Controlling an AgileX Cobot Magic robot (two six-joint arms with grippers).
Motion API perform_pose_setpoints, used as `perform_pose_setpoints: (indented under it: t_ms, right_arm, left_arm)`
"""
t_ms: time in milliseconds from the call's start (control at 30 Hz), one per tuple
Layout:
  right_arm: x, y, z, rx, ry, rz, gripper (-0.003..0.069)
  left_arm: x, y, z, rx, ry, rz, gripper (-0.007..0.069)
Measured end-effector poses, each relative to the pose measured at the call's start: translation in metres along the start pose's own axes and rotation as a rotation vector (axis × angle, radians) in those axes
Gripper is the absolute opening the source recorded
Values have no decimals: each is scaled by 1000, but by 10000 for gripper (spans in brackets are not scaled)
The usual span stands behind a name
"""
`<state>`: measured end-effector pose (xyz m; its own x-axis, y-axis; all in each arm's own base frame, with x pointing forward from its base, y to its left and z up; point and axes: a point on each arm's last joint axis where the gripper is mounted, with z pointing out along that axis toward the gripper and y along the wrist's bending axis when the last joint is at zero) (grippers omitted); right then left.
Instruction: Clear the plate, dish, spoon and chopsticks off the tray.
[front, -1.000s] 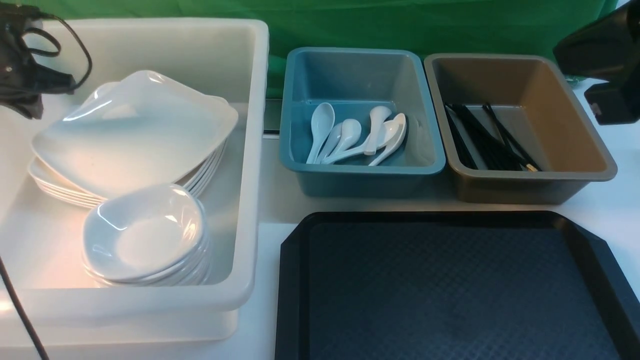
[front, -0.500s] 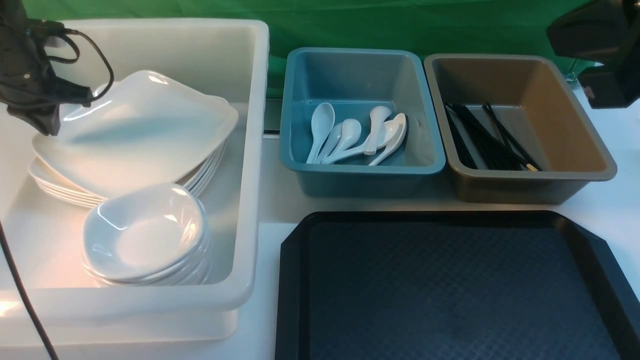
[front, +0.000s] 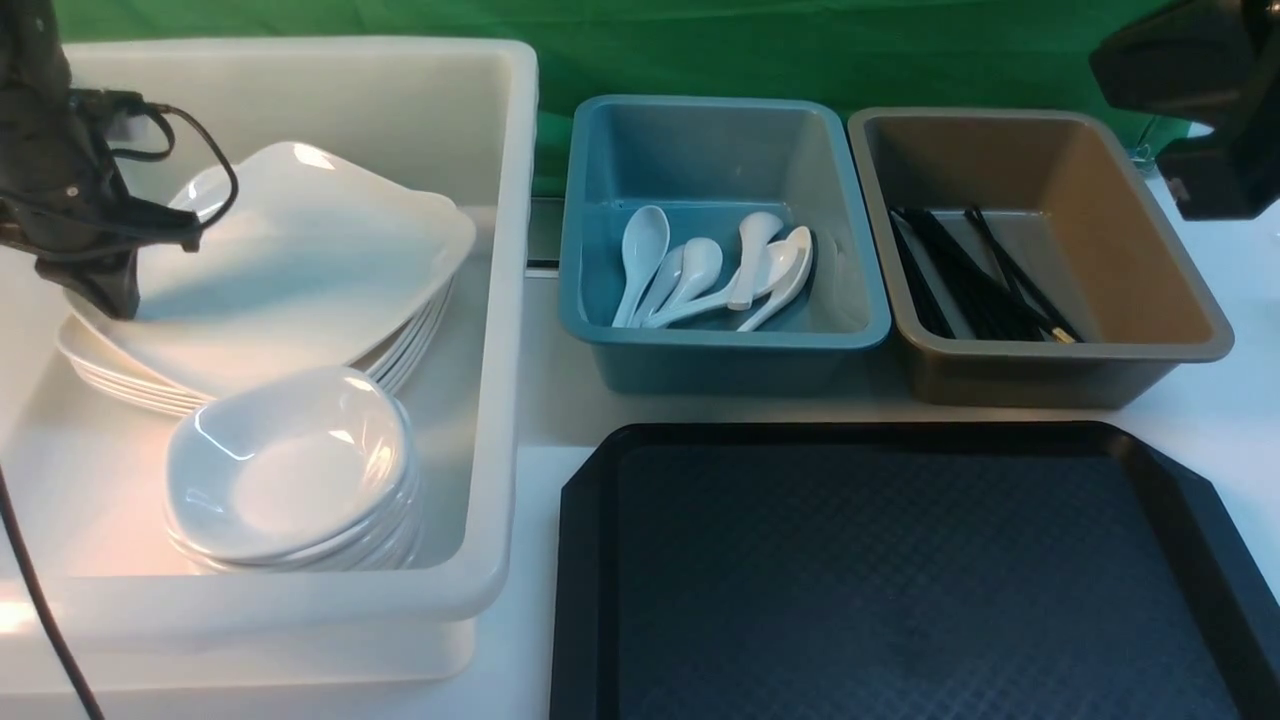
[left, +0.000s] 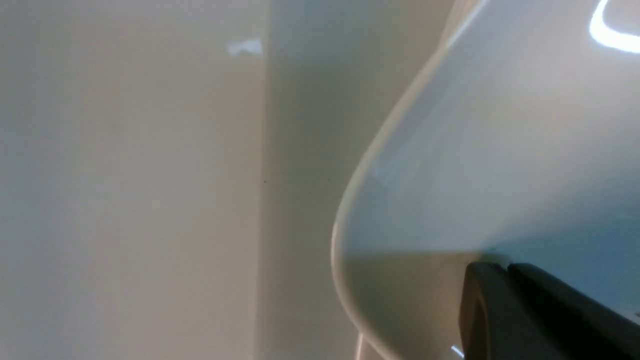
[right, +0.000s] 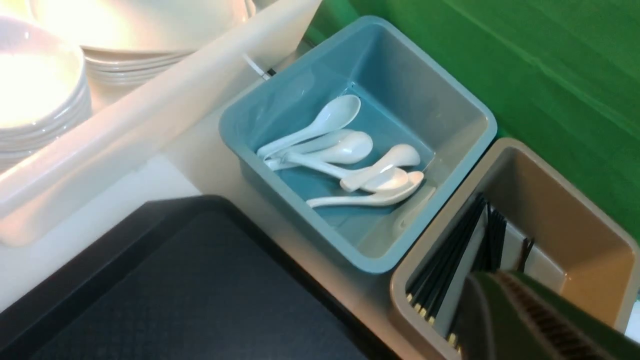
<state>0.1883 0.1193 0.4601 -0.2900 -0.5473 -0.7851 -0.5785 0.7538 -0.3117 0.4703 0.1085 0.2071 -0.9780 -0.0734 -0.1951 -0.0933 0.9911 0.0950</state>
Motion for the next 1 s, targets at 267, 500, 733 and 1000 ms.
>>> perform_pose_setpoints:
  t_ms: [267,500,733,1000]
  right_arm:
    - [-3,-1,0,7,-33,-3,22]
    - [-3,-1,0,7,-33,-5,22]
    - [-3,-1,0,7,-35,-5,22]
    - [-4,-1,0,9,-49,-6,22]
  left_arm:
    - [8,3,-26,-38,-19,-34,17]
    - [18,7,-34,-90,-23,-60,17]
    - [-7,11,-49,-124,-330,-54,17]
    - [-15,11,-9,-111,-326,-63,17]
